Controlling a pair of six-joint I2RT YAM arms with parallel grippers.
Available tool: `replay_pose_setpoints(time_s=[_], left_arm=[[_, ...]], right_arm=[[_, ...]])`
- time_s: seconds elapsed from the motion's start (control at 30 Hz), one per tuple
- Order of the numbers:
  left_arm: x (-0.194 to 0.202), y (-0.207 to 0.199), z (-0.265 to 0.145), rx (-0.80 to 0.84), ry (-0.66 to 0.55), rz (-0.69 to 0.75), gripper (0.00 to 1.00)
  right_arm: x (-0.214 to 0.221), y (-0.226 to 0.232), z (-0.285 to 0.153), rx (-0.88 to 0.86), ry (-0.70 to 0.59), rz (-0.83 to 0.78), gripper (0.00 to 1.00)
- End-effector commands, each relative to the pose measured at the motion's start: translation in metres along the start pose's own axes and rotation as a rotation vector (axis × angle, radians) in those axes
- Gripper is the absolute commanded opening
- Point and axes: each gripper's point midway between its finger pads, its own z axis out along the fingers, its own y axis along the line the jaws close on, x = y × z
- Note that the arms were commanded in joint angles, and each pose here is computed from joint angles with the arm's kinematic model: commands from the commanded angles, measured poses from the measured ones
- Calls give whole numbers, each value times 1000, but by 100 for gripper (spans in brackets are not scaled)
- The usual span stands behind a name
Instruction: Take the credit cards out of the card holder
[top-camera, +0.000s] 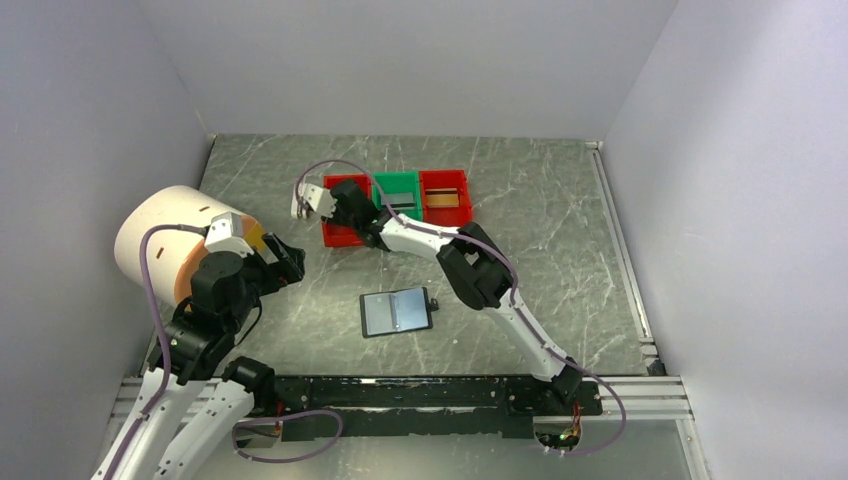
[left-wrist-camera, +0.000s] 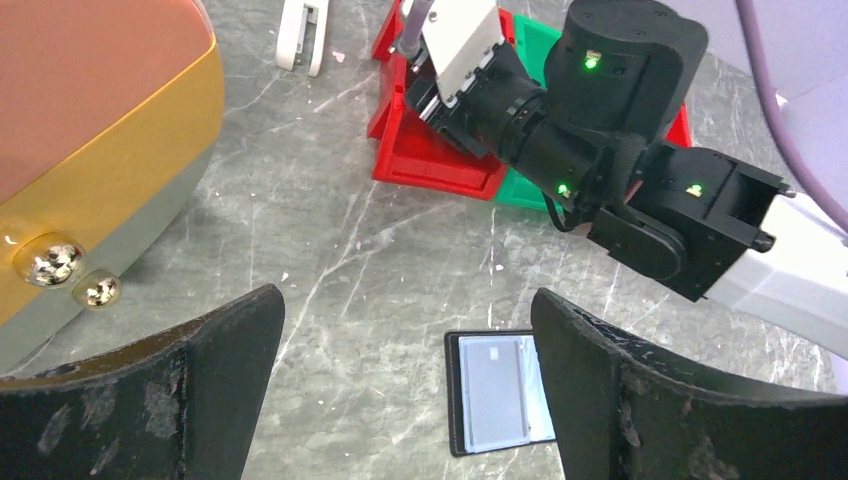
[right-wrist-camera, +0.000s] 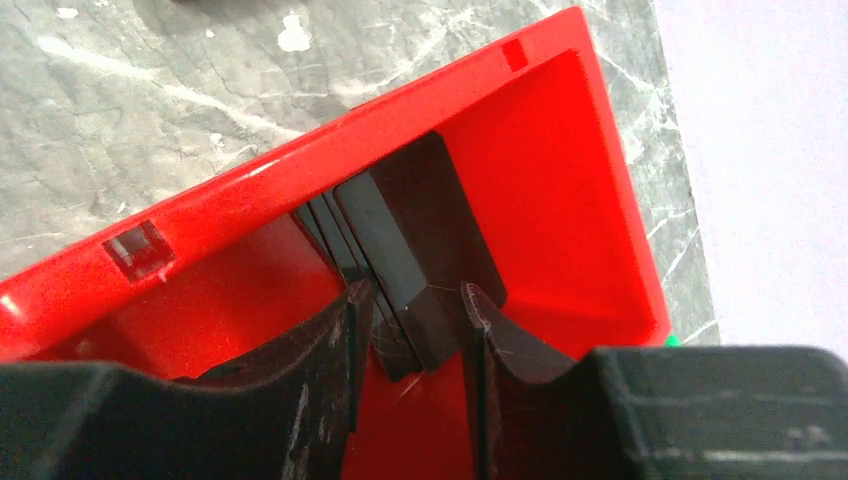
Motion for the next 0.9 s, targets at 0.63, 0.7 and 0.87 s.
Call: replay_pose_setpoints(time_s=[0.63, 0.7, 0.87], left_arm=[[5, 1, 6, -11, 27, 14, 98], [6, 1, 6, -13, 32, 16, 98], [7, 2, 8, -21, 37, 17, 98]], right_arm=[[-40, -77, -188, 185, -215, 939, 76], [-26, -57, -202, 113, -120, 1026, 77], [5, 14, -232, -69, 37, 1181, 71]])
